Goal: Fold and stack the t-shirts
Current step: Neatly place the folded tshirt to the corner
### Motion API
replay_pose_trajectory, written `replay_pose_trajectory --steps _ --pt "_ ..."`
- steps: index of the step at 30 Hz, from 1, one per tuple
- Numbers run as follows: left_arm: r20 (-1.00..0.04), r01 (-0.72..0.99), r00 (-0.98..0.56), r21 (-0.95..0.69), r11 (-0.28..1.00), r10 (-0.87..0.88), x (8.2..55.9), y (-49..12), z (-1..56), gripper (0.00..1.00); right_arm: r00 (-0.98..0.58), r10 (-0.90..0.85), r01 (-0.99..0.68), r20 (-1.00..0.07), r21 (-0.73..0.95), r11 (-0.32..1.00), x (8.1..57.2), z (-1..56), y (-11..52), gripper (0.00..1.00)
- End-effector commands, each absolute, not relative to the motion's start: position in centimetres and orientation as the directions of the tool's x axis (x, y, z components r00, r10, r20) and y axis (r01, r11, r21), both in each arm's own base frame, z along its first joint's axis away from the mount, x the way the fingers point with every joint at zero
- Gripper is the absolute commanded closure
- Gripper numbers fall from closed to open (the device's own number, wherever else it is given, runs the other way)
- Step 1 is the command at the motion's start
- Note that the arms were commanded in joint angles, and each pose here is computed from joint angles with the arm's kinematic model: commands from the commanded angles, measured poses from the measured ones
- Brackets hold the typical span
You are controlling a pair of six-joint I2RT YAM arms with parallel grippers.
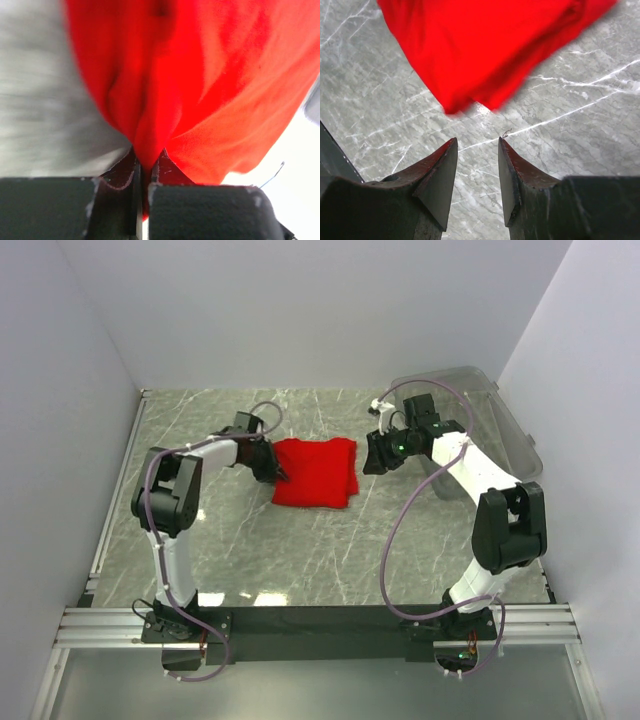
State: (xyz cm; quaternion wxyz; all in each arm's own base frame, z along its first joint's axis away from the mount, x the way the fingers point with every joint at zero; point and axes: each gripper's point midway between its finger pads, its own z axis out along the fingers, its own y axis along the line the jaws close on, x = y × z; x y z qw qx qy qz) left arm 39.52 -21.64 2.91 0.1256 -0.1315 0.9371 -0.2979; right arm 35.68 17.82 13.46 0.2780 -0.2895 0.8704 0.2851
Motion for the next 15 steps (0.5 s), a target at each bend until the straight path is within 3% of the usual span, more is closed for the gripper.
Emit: replay_pose_trajectory --steps 1,8,15 --pt "-0.223 -0.214 -0.891 -0.563 0.798 -0.396 42.9 -16.4 4.5 0.99 -0.635 -0.327 -0.678 -0.700 0.303 0.669 35.9 15.3 17.5 0.54" --pt "-0.283 -0.349 -0.772 -0.559 0.752 -0.569 47.9 -6.1 6.6 0.99 -0.635 -0.324 -0.674 -0.701 0.299 0.675 36.2 15.2 17.3 0.55" --pt "-0.305 -0.450 -0.682 -0.542 0.710 -0.665 49.0 2.0 6.5 0.99 -0.636 -0.318 -0.669 -0.703 0.298 0.681 36.4 15.3 16.9 0.55"
